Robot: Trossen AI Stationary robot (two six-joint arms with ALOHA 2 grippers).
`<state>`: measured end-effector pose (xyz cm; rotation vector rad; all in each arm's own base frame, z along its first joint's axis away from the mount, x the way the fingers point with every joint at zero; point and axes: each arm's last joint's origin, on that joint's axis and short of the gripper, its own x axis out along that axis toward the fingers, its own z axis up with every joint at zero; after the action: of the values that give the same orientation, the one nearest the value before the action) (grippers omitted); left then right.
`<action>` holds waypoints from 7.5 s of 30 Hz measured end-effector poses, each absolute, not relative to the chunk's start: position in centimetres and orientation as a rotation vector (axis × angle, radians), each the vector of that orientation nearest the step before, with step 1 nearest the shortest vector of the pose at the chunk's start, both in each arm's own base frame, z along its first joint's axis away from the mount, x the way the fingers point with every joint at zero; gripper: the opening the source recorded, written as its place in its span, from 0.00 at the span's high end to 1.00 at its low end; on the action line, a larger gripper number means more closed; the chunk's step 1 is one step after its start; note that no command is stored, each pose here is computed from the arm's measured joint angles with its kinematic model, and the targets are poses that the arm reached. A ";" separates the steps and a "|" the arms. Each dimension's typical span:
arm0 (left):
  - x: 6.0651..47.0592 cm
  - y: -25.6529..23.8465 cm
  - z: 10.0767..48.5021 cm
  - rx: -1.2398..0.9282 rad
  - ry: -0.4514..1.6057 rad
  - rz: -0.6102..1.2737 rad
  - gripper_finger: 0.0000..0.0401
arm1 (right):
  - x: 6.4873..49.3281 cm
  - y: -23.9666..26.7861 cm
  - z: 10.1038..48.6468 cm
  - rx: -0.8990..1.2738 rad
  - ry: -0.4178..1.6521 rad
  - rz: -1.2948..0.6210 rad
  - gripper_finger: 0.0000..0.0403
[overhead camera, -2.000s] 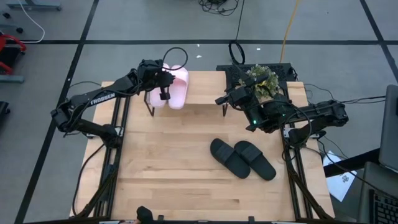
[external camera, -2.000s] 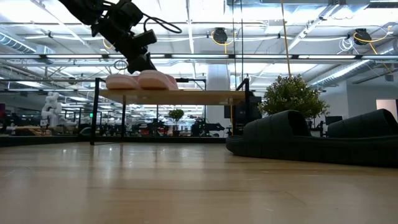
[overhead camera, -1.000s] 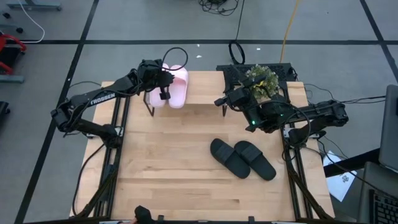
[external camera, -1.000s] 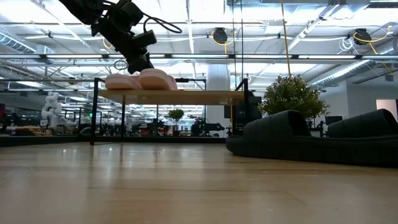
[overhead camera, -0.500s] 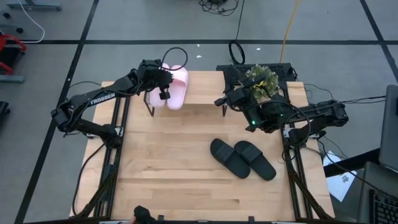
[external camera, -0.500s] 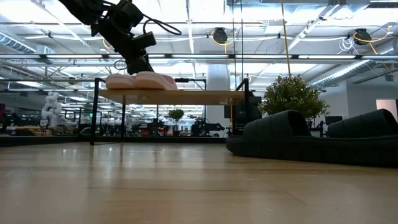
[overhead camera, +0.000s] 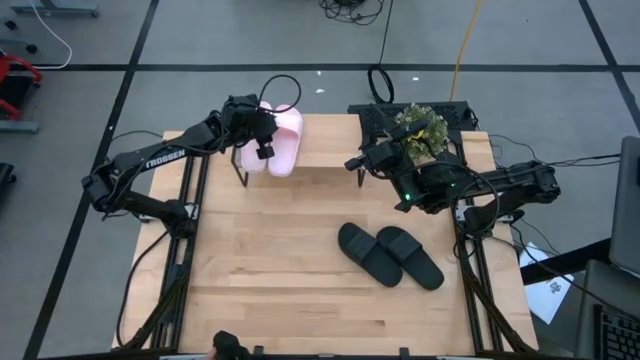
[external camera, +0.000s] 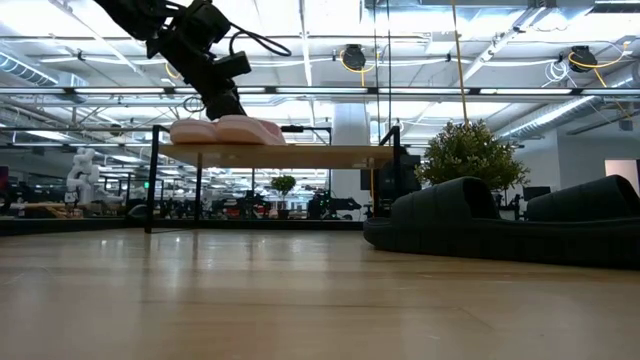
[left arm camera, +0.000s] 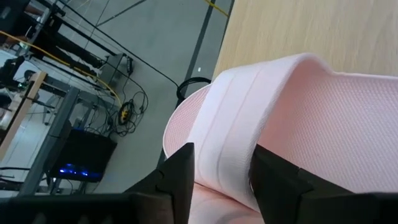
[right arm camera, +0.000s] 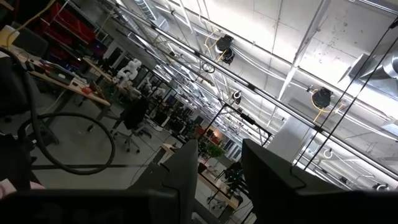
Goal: Pick and place slides into the shelf
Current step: Put the pink slide on the shelf, then put the left black slide on the shelf
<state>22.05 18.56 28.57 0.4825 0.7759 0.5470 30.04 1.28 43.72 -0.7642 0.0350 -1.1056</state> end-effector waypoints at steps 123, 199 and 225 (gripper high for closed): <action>19.8 -6.7 36.3 0.050 0.232 0.400 0.56 | 25.2 13.7 25.2 -0.662 0.895 0.019 0.71; 19.5 -6.4 35.5 0.116 0.304 0.447 0.56 | 27.0 9.7 14.7 -0.435 0.993 -0.118 0.98; 17.2 -6.2 36.9 0.192 0.227 0.612 0.56 | 31.0 9.8 34.3 -0.430 0.658 -0.502 1.00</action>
<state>17.23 -6.18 36.94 0.1916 0.2274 0.6122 30.97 9.77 34.35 -0.4295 0.6584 -0.5020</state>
